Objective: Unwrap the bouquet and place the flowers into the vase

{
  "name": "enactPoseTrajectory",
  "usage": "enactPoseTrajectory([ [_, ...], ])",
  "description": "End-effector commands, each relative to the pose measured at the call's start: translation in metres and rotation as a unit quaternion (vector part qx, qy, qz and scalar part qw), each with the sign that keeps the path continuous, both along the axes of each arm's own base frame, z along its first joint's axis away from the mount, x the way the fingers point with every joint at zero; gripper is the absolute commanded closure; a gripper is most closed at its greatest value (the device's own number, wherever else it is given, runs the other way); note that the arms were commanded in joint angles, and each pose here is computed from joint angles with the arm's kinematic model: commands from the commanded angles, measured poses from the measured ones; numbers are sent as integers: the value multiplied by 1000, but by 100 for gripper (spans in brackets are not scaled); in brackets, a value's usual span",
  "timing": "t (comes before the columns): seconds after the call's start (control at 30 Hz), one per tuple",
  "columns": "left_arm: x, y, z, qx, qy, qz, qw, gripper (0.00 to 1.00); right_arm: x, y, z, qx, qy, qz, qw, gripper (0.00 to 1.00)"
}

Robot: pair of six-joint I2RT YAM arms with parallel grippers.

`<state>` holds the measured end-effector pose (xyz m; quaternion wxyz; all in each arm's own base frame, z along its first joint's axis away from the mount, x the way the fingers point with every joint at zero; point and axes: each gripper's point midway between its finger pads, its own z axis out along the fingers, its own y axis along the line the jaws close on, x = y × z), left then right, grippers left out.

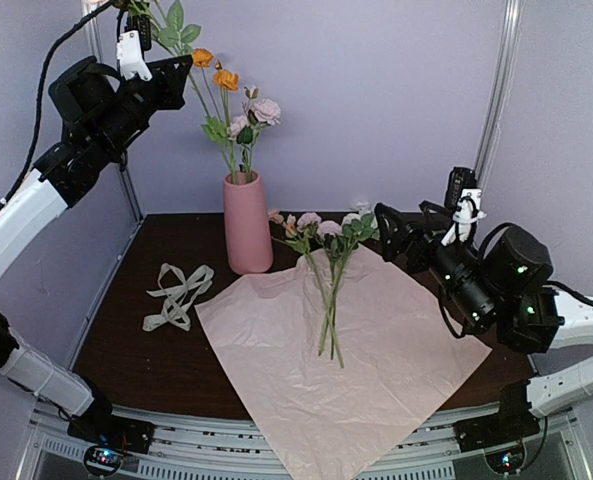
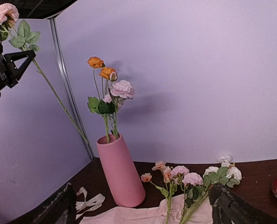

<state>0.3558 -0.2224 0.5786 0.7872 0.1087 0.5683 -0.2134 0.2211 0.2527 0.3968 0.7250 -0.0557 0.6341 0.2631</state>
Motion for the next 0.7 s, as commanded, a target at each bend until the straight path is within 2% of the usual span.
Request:
enactPoseTrajectory([
  [0.0,23,21,17,-6,-12,61,998,100,5,-14,-34,31,49,-12,998,1],
  [0.3,56,23,27,-22,-19,65,997,100,8,-10,-50,21,63,-9,998,2],
  [0.67,102,8,-13,-6,24,41,999,100,9,-9,-55,13,66,-12,998,2],
])
